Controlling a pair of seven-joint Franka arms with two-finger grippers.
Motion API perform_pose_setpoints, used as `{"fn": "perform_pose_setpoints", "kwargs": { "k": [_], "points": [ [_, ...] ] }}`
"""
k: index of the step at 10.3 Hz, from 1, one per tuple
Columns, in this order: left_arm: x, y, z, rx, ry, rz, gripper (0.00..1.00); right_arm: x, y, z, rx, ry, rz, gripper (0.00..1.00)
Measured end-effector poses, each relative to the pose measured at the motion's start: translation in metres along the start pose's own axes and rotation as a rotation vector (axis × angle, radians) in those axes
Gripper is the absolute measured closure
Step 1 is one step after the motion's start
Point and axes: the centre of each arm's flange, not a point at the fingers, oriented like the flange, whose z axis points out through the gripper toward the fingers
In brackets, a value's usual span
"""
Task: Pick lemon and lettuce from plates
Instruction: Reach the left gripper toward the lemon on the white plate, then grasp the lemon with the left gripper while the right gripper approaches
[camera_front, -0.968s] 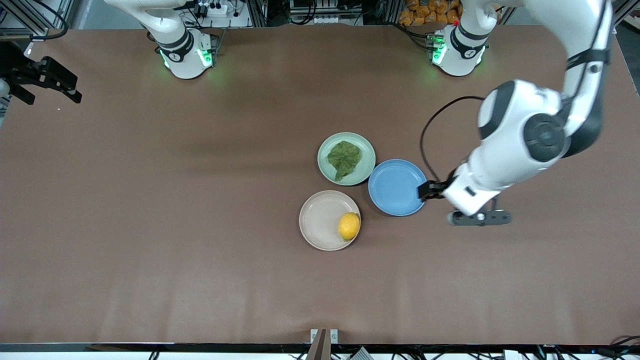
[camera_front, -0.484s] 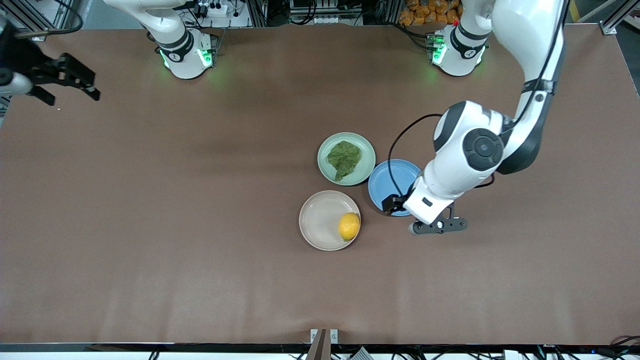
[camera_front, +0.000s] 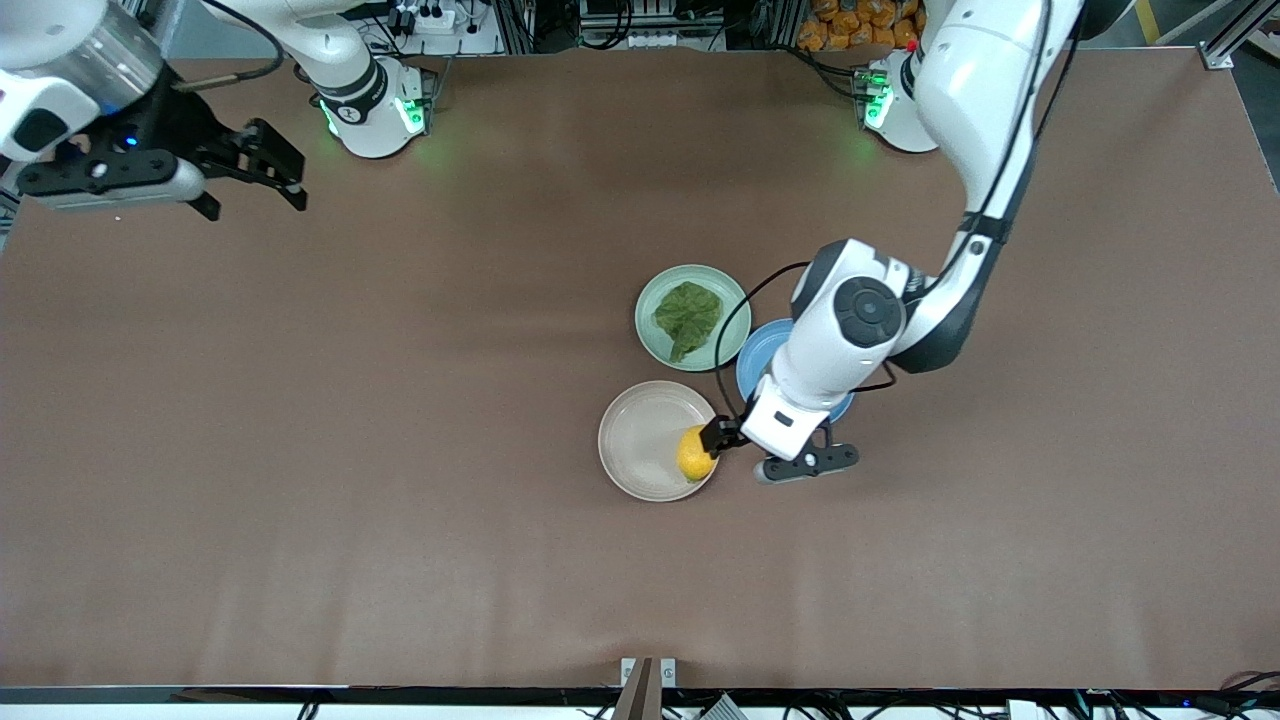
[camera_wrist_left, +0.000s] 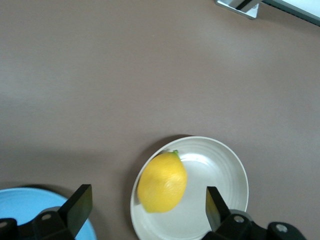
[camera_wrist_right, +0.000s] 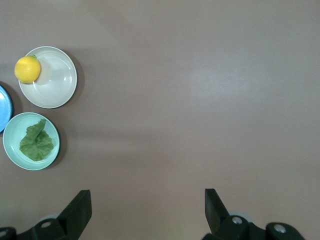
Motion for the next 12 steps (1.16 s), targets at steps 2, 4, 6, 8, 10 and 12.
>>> {"fn": "perform_pose_setpoints", "kwargs": {
  "k": [2,4,6,8,10,12],
  "points": [
    [-0.018,0.009,0.032,0.045,0.030,0.053,0.00,0.000,-0.028,0.010,0.003,0.000,0.032,0.00],
    [-0.034,0.021,0.056,0.087,0.058,0.105,0.00,-0.004,-0.065,0.020,0.004,-0.003,0.071,0.00],
    [-0.042,0.029,0.069,0.100,0.066,0.130,0.00,-0.010,-0.100,0.039,-0.014,-0.026,0.088,0.00],
    [-0.041,0.030,0.078,0.098,0.081,0.139,0.00,-0.012,-0.138,0.066,-0.052,-0.043,0.107,0.00],
    [-0.041,0.026,0.090,0.096,0.092,0.143,0.00,-0.007,-0.168,0.091,-0.090,-0.040,0.123,0.00],
    [-0.040,0.027,0.092,0.095,0.095,0.144,0.00,-0.005,-0.189,0.106,-0.079,-0.027,0.135,0.00]
  ]
}}
